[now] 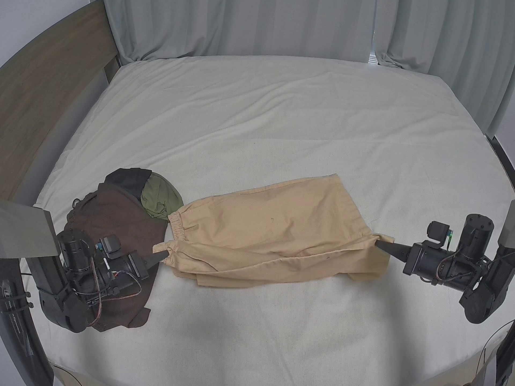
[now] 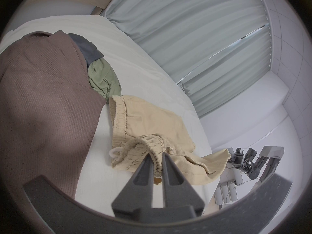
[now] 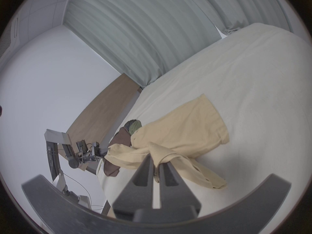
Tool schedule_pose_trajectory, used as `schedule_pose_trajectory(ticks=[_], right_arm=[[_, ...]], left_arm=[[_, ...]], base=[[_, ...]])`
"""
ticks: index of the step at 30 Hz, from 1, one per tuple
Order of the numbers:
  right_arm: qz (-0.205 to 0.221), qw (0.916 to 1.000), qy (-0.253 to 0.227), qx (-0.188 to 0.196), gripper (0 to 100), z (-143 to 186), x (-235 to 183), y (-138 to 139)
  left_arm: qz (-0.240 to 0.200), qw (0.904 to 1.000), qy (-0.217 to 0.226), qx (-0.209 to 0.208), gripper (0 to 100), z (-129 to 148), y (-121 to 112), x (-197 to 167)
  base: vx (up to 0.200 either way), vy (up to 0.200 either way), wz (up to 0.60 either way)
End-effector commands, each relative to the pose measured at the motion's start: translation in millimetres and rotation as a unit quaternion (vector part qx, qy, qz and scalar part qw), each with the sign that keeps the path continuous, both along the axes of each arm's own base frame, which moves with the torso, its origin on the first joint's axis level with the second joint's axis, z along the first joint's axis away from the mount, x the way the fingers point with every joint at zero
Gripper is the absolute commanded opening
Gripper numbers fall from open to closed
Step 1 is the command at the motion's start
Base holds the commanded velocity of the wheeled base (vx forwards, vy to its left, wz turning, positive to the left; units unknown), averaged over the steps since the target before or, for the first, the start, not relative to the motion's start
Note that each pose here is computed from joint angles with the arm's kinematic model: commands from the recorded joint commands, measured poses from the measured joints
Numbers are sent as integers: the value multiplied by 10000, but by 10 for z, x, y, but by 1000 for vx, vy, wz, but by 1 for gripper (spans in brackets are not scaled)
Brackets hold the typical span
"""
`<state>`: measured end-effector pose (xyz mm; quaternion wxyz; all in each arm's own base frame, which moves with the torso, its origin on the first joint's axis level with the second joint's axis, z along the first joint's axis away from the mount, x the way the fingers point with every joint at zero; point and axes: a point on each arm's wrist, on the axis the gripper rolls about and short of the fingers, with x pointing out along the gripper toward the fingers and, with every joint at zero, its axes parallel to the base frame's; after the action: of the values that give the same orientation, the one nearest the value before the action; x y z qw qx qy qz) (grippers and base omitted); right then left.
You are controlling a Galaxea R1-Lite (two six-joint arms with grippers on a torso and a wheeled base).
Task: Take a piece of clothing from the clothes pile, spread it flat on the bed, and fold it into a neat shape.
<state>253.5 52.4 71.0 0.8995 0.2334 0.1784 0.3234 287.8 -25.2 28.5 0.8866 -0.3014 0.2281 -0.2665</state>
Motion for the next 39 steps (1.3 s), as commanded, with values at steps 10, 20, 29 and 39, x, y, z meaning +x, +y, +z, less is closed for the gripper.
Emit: schedule_pose_trajectory(ticks=[10,20,29,39], right_arm=[[-100,9980,-577,219,0,236,245,-10],[-168,9978,-606,213,0,382,511,-15],[-160,9979,-583,210,0,584,715,15],[-151,9978,-618,209,0,761,894,44]], left_arm=[[253,9992,-237,-178,0,147,-20,108],[451,9981,-341,-236,0,192,-8,172],[513,9977,-347,-269,0,199,11,191],[594,9969,-337,-391,0,218,25,227]], base=[[0,0,0],[0,0,0],[0,0,0],[0,0,0]])
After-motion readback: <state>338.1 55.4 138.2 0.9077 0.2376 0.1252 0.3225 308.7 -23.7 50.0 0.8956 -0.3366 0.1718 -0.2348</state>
